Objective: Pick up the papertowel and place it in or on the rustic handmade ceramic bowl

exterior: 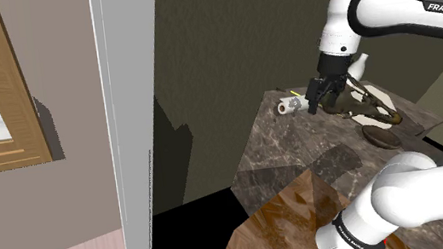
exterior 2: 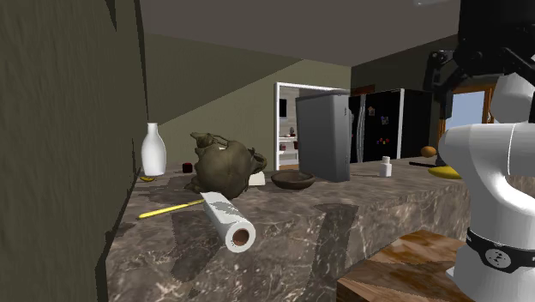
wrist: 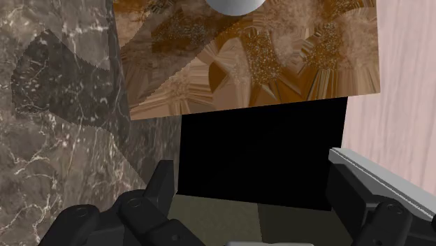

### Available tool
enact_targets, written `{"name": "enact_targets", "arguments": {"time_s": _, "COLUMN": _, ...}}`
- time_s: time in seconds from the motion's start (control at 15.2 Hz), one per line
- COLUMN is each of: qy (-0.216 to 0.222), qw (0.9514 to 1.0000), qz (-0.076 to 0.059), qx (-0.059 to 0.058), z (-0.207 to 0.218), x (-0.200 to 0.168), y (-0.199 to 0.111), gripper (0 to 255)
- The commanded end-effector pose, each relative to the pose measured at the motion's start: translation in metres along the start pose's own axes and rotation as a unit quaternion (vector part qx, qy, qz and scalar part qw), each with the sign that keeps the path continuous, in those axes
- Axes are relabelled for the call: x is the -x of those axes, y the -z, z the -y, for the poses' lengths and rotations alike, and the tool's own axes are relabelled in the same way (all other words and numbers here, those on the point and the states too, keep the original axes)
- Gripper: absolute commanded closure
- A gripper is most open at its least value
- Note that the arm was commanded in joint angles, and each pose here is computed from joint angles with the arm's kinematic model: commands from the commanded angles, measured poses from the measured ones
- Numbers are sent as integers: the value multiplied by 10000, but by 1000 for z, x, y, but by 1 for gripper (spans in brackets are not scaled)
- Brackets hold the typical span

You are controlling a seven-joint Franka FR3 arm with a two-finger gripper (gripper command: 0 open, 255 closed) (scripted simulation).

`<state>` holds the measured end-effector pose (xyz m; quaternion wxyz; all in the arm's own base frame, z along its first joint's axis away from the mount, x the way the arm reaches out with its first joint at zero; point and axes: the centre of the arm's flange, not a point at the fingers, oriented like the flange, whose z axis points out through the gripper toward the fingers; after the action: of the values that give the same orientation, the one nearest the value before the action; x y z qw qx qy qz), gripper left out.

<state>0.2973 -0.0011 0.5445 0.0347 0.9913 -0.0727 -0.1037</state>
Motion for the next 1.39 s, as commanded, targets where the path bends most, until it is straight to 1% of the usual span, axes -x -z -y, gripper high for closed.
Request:
{"name": "enact_targets", "arguments": {"time_s": 0.0, "qy": 0, "qw": 10000, "qz": 0, "qx": 0, "z": 0, "x": 0, "y": 0, "gripper": 0}}
{"name": "enact_targets", "arguments": {"time_s": 0.13, "qy": 370, "qw": 9993, "qz": -45, "qx": -31, "z": -26, "x": 0, "y": -7, "gripper": 0}}
{"name": "enact_targets", "arguments": {"time_s": 0.33, "qy": 923, "qw": 9956, "qz": -112, "qx": -78, "z": -66, "x": -5, "y": -17, "gripper": 0}}
{"name": "enact_targets", "arguments": {"time_s": 0.46, "qy": 1291, "qw": 9915, "qz": -157, "qx": -110, "z": -92, "x": -10, "y": -24, "gripper": 0}}
{"name": "enact_targets", "arguments": {"time_s": 0.66, "qy": 1838, "qw": 9826, "qz": -223, "qx": -156, "z": -130, "x": -21, "y": -35, "gripper": 0}}
{"name": "enact_targets", "arguments": {"time_s": 0.79, "qy": 2200, "qw": 9750, "qz": -267, "qx": -187, "z": -154, "x": -32, "y": -43, "gripper": 0}}
{"name": "enact_targets", "arguments": {"time_s": 0.99, "qy": 2737, "qw": 9610, "qz": -333, "qx": -232, "z": -189, "x": -50, "y": -54, "gripper": 0}}
{"name": "enact_targets", "arguments": {"time_s": 1.12, "qy": 3091, "qw": 9499, "qz": -376, "qx": -262, "z": -211, "x": -65, "y": -61, "gripper": 0}}
{"name": "enact_targets", "arguments": {"time_s": 1.32, "qy": 3612, "qw": 9309, "qz": -439, "qx": -307, "z": -241, "x": -90, "y": -72, "gripper": 0}}
